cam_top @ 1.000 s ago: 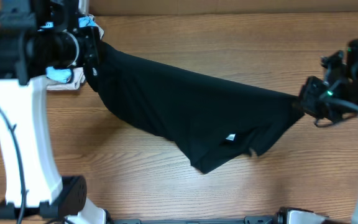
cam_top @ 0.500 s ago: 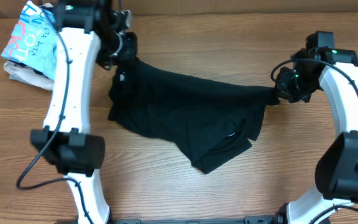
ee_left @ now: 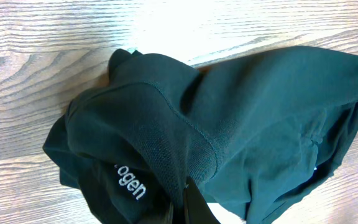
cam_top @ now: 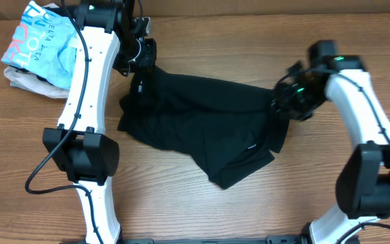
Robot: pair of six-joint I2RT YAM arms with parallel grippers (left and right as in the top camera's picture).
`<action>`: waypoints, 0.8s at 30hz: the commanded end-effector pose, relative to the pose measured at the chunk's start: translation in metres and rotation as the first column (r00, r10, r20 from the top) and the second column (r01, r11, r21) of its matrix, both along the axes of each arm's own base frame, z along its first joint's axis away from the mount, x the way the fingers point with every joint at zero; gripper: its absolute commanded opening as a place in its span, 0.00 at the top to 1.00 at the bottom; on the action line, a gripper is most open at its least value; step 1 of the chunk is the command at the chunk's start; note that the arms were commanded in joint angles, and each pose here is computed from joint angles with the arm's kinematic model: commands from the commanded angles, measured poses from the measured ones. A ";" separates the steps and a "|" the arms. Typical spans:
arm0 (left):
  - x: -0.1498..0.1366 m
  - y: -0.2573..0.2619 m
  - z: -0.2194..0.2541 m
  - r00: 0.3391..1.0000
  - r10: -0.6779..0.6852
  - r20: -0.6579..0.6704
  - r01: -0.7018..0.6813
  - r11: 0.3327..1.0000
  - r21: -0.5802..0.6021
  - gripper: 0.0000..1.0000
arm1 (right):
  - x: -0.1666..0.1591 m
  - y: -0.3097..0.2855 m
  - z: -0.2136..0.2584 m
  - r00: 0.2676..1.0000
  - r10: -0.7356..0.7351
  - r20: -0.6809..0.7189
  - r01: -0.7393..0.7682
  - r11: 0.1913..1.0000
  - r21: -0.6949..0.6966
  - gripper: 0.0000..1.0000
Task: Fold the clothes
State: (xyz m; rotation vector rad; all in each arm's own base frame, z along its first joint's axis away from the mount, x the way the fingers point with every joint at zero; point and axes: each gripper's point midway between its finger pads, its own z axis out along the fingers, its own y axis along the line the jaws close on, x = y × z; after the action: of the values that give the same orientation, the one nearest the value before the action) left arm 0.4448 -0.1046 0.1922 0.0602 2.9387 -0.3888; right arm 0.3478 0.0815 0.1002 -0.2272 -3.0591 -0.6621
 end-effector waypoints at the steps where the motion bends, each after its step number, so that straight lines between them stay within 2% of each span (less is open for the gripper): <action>1: 0.003 0.004 0.001 1.000 -0.010 0.016 0.010 1.000 0.014 0.96 | -0.021 0.027 -0.021 0.994 0.110 -0.007 -0.110 0.994 -0.026 0.38; 4: 0.003 0.004 0.001 1.000 -0.010 0.017 0.010 1.000 0.014 0.96 | -0.030 0.036 -0.043 0.989 0.149 -0.004 -0.149 0.987 -0.066 0.38; 9: 0.003 0.004 0.001 1.000 -0.010 0.017 0.010 1.000 0.014 0.96 | -0.035 0.024 -0.071 0.995 0.095 -0.009 -0.095 0.980 -0.172 0.38; 20: 0.003 0.004 0.001 1.000 -0.010 0.018 0.010 1.000 0.014 0.96 | -0.037 0.027 -0.098 0.995 0.088 0.039 -0.082 0.986 -0.142 0.39; 24: 0.003 0.004 0.001 1.000 -0.010 0.018 0.010 1.000 0.014 0.96 | -0.030 0.032 -0.096 0.995 0.071 0.064 -0.063 0.991 -0.118 0.49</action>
State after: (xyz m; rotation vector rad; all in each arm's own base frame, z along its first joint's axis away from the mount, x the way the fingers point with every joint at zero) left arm 0.4458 -0.1042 0.1922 0.0608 2.9350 -0.3840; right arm 0.3189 0.1111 0.0064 -0.0844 -3.1587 -0.4685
